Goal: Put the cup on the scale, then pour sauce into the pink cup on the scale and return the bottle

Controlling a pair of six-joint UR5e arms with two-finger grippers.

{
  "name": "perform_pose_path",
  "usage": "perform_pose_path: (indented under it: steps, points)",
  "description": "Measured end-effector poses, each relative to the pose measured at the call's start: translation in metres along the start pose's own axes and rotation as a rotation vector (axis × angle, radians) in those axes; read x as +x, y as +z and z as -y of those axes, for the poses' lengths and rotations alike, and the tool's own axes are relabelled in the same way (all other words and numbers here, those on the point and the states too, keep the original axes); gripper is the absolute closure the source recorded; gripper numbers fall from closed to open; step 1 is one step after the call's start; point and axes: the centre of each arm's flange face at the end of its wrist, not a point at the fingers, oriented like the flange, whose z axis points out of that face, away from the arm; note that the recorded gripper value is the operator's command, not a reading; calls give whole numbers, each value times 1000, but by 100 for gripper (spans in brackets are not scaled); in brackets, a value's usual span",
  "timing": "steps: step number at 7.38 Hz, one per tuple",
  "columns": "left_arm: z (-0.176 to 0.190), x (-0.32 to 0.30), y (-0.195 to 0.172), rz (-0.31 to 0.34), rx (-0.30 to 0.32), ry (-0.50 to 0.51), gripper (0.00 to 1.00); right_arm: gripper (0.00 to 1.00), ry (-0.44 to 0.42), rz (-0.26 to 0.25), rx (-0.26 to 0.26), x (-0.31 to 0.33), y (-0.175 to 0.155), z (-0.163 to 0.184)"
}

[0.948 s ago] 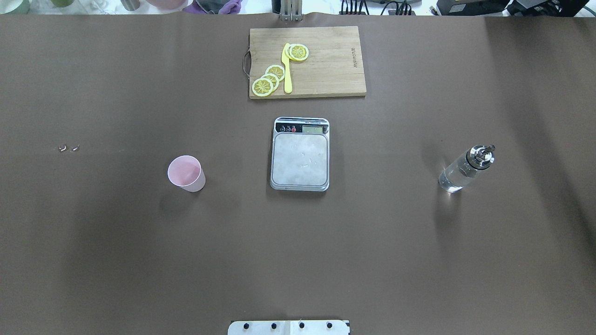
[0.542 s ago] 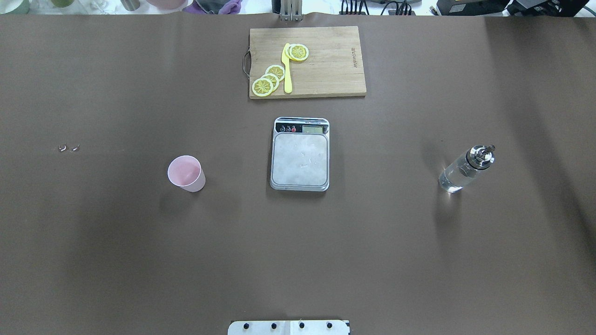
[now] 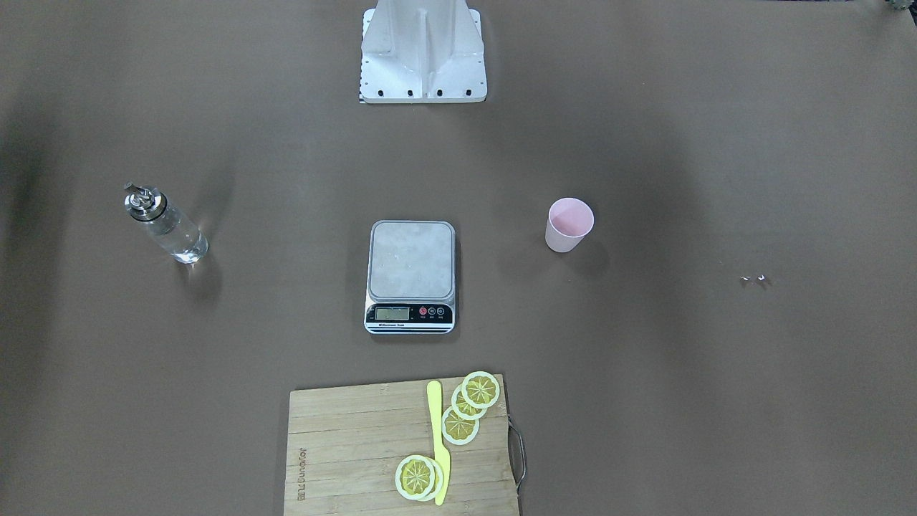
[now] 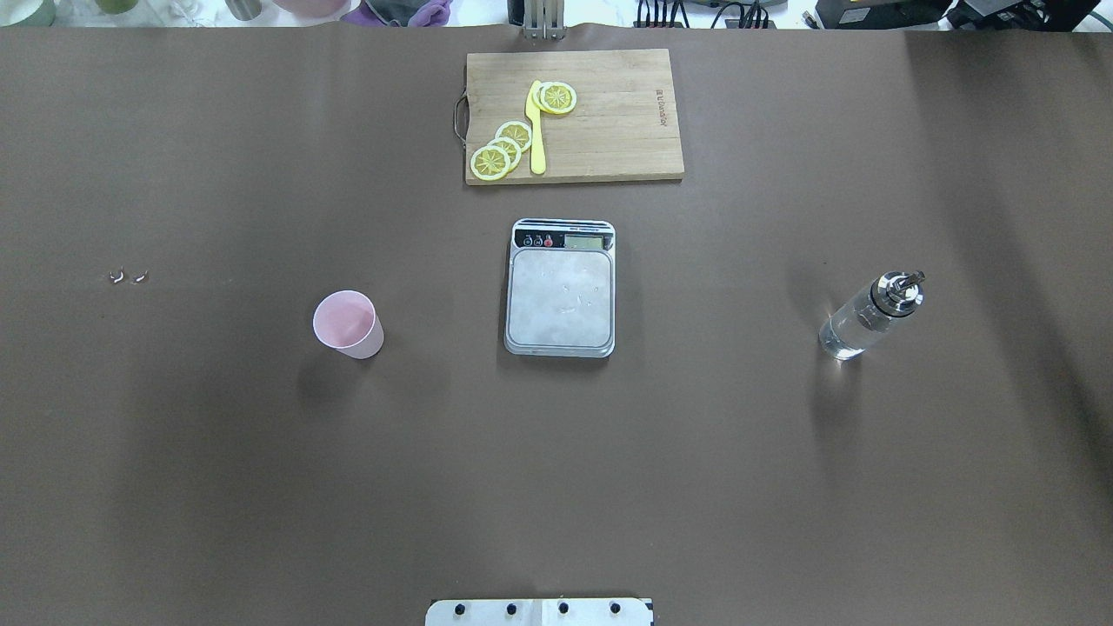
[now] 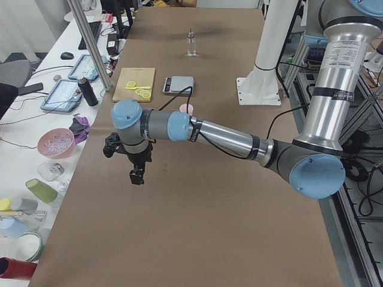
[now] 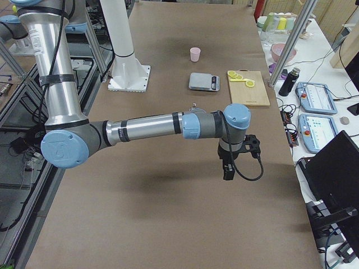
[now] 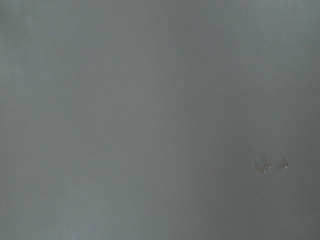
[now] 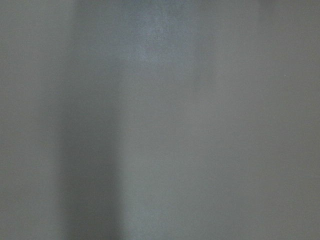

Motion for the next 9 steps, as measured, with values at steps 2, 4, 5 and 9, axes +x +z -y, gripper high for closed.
perform_pose_path:
  steps: [2,4,5,9]
  points:
    - [1,53,0,-6,7,-40,1,0,0,0,1,0,-1,2]
    - [5,106,12,-11,-10,-65,1,0,2,0,0,0,0,-1]
    - [8,139,21,-7,-19,-91,2,0,3,0,-1,1,1,-2]
    - [17,245,48,-23,-56,-212,2,0,7,0,-5,3,3,-4]
